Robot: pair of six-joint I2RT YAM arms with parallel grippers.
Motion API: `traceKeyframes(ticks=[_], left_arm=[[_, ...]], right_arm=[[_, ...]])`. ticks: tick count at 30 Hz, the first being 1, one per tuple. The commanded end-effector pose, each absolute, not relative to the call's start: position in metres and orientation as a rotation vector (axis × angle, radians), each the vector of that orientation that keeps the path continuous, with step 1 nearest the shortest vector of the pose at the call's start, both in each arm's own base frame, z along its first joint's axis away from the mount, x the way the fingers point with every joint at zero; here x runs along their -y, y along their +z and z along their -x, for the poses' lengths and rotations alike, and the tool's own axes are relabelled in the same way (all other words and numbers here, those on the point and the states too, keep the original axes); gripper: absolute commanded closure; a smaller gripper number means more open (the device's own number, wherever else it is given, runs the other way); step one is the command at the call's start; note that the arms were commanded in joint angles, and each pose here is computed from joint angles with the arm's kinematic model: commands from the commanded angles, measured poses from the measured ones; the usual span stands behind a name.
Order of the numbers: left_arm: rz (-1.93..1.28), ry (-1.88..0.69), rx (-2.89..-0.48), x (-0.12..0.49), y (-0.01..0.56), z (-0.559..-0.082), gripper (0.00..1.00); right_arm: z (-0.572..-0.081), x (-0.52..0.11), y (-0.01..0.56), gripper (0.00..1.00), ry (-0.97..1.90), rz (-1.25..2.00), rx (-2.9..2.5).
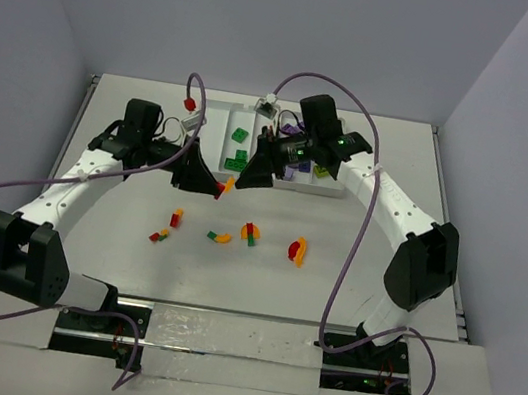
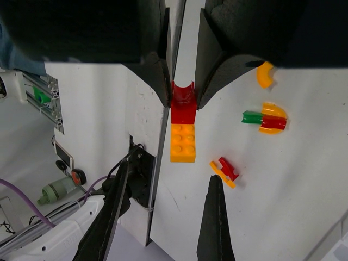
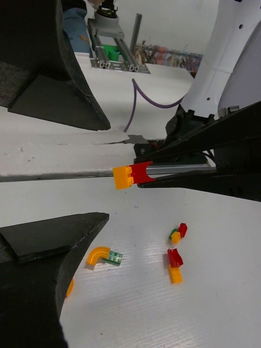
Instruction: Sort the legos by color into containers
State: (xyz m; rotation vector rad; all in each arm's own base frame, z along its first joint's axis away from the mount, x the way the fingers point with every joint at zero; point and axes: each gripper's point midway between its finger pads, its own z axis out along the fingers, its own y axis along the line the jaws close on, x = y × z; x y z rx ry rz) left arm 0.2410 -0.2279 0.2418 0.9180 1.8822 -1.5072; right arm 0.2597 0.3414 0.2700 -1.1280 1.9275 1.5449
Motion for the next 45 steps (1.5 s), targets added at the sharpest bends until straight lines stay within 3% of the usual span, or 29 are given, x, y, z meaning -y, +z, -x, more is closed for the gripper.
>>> traceKeyframes(ticks=[1,9,14,20,22,30,37,45], left_arm=[[-0.983,-1.522,-1.808,0.232,0.255,-0.236,1.00],[-1.003,-1.544,-1.807,0.237,0.254,-0.231,1.00],[-1.009,-1.548,-1.811,0.238,0.251,-0.229,1.00],[-1.006,-1.548,-1.825,0.238,0.247,-0.229,1.00],[-1.005,-1.540,-1.827,0.237,0.246,-0.230,1.00],[-0.971,-1.425,-1.850,0.216,0.241,-0.247,1.00],[-0.840,-1.185,-1.872,0.164,0.256,-0.305,1.00],[-0.661,-0.774,-1.952,0.193,0.231,-0.377,1.00]], right_arm=[[-0.264,-0.353,0.282,0.32,1.542,1.154,-1.872],[-0.265,-0.358,0.277,0.35,1.514,1.162,-1.882],[-0.264,-0.359,0.278,0.43,1.483,1.190,-1.851],[-0.256,-0.360,0.281,0.75,1.481,1.221,-1.825],[-0.254,-0.359,0.280,1.00,1.479,1.228,-1.828],[-0.250,-0.349,0.266,1.00,1.422,1.253,-1.881],[-0.260,-0.332,0.245,1.00,1.352,1.252,-1.952],[-0.296,-0.285,0.240,1.00,1.178,1.083,-2.036]])
